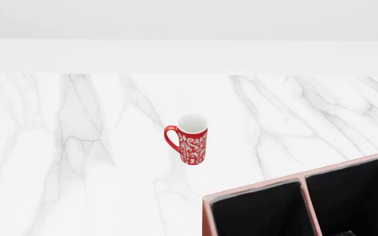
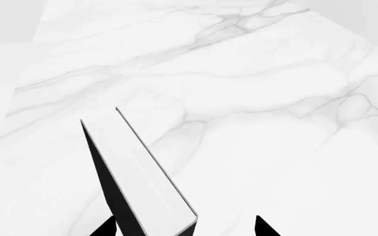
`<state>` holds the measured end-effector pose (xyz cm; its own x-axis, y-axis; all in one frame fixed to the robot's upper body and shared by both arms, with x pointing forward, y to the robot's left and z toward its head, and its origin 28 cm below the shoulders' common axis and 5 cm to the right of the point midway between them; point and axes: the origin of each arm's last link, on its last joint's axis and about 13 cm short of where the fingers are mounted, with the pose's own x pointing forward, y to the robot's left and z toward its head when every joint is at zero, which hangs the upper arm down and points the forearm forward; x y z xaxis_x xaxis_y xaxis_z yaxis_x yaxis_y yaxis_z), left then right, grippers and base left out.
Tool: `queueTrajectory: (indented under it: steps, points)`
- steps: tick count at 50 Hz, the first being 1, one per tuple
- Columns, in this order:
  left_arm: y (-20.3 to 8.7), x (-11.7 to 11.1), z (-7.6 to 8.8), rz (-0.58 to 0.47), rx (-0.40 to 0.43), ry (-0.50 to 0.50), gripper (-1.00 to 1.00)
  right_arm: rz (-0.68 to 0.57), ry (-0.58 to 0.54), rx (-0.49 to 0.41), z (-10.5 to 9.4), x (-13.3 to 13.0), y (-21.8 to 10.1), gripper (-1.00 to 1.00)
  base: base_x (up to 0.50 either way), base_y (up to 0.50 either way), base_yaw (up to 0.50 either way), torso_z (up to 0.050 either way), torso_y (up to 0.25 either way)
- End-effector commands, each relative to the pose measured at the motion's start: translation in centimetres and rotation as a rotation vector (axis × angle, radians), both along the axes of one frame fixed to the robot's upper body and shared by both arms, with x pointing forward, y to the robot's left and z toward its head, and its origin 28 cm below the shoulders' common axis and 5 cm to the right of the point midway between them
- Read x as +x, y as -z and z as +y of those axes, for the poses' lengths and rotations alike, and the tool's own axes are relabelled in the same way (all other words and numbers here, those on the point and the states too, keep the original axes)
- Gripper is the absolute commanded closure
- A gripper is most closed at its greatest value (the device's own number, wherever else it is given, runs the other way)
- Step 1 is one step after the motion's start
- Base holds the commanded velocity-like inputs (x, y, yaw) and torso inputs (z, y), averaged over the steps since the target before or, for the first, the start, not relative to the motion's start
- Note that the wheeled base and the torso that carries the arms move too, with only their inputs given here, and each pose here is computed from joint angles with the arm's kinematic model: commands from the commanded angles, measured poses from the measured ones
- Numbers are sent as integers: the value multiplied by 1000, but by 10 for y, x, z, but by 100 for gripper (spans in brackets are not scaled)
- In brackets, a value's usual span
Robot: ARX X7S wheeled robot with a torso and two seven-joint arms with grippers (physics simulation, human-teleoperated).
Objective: Pick up the book and place it in the left compartment of the caddy.
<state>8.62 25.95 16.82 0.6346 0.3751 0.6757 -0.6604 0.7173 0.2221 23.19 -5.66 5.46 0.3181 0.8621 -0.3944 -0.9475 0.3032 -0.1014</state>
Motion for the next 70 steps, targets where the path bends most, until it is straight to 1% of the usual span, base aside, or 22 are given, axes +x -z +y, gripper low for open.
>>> queueTrajectory:
  steps: [1, 8, 23, 40, 52, 70]
  points:
    - [0, 2, -1, 1, 1, 2, -100, 6, -11, 9, 3, -1, 7, -100, 0, 0, 0, 0, 0]
    - [0, 1, -1, 1, 0, 4, -100, 8, -30, 13, 5, -2, 10, -100, 0, 0, 0, 0, 0]
    - [0, 1, -1, 2, 2, 3, -100, 1, -8, 21, 1, 3, 20, -100, 0, 0, 0, 0, 0]
    - [-1, 5, -1, 4, 4, 4, -100, 4, -61, 6, 7, -7, 31, -100, 0, 0, 0, 0, 0]
    - [-1, 6, -2, 6, 5, 4, -100, 9, -41, 18, 6, -5, 38, -100, 0, 0, 0, 0, 0]
    - [-1, 6, -3, 8, 5, 7, -100, 20, -57, 17, 10, -5, 41, -100, 0, 0, 0, 0, 0]
